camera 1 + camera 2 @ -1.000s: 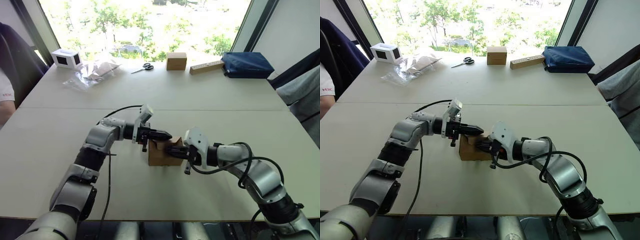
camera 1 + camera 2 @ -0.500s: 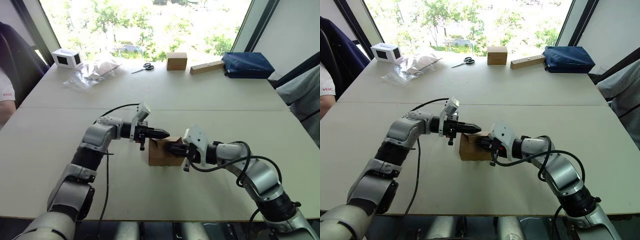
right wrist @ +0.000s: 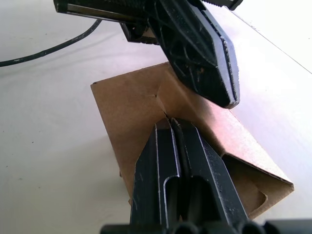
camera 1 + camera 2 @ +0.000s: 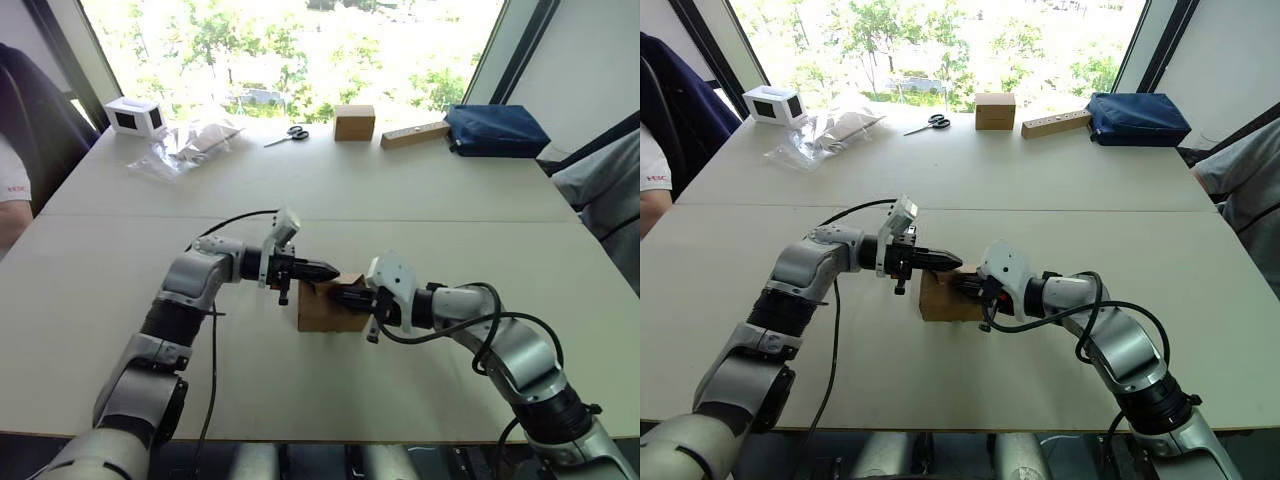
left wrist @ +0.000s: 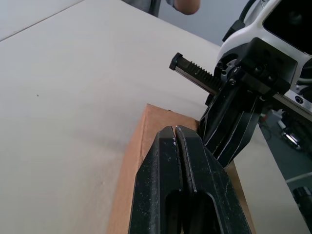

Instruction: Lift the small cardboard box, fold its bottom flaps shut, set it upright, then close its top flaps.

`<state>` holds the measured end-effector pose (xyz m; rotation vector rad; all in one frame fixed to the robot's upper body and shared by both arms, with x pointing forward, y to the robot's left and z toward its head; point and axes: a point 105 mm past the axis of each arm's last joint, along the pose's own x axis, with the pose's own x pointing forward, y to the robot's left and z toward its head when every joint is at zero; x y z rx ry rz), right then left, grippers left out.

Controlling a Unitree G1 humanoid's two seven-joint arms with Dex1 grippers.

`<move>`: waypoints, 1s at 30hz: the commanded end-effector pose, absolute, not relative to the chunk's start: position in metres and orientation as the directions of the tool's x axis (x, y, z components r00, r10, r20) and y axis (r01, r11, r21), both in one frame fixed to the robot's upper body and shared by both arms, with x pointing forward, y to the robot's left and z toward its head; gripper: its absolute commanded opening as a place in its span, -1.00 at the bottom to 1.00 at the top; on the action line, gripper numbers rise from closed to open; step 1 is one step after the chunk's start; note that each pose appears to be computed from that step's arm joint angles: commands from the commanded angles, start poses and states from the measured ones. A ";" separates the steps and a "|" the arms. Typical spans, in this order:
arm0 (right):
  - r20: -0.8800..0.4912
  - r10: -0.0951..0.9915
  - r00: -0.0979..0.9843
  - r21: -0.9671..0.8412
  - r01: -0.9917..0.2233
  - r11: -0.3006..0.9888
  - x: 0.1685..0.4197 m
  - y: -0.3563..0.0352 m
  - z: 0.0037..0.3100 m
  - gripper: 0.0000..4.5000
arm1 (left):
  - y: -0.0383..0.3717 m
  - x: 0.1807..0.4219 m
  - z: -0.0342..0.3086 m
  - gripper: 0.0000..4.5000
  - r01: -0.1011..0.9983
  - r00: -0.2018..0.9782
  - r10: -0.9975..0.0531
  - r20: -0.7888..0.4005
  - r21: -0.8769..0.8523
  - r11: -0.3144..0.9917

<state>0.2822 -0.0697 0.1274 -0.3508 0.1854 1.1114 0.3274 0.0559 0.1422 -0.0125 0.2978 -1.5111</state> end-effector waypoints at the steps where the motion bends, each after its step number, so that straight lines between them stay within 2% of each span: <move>1: -0.293 0.842 0.452 -0.190 -0.891 0.413 0.282 -0.074 0.140 -1.00 | 0.055 0.319 0.143 -0.99 0.985 0.009 -0.981 -0.196 -0.170 0.043; 5: -0.277 0.861 0.426 -0.174 -0.904 0.391 0.273 -0.073 0.149 -1.00 | 0.057 0.315 0.137 -0.99 0.987 -0.002 -0.973 -0.230 -0.159 0.035; 9: -0.197 0.865 0.462 -0.186 -0.884 0.429 0.270 -0.081 0.180 -1.00 | 0.061 0.314 0.138 -0.99 0.986 0.008 -0.973 -0.232 -0.159 0.046; 14: -0.140 0.847 0.514 -0.193 -0.853 0.485 0.272 -0.093 0.200 -1.00 | 0.061 0.318 0.173 -0.99 0.990 0.053 -0.987 -0.149 -0.119 0.071; 18: -0.127 0.835 0.535 -0.197 -0.839 0.508 0.274 -0.095 0.205 -1.00 | 0.064 0.312 0.184 -0.99 0.990 0.054 -0.991 -0.119 -0.126 0.070; 19: -0.128 0.832 0.539 -0.194 -0.837 0.512 0.276 -0.095 0.204 -1.00 | 0.065 0.310 0.184 -0.99 0.989 0.054 -0.991 -0.122 -0.129 0.070; 25: -0.297 0.800 0.522 -0.216 -0.853 0.476 0.291 -0.077 0.147 -1.00 | 0.067 0.312 0.136 -0.99 0.970 0.135 -0.964 -0.230 -0.168 0.176; 30: -0.371 0.783 0.500 -0.254 -0.865 0.432 0.290 -0.073 0.121 -1.00 | 0.068 0.310 0.111 -0.99 0.967 0.167 -0.940 -0.298 -0.138 0.215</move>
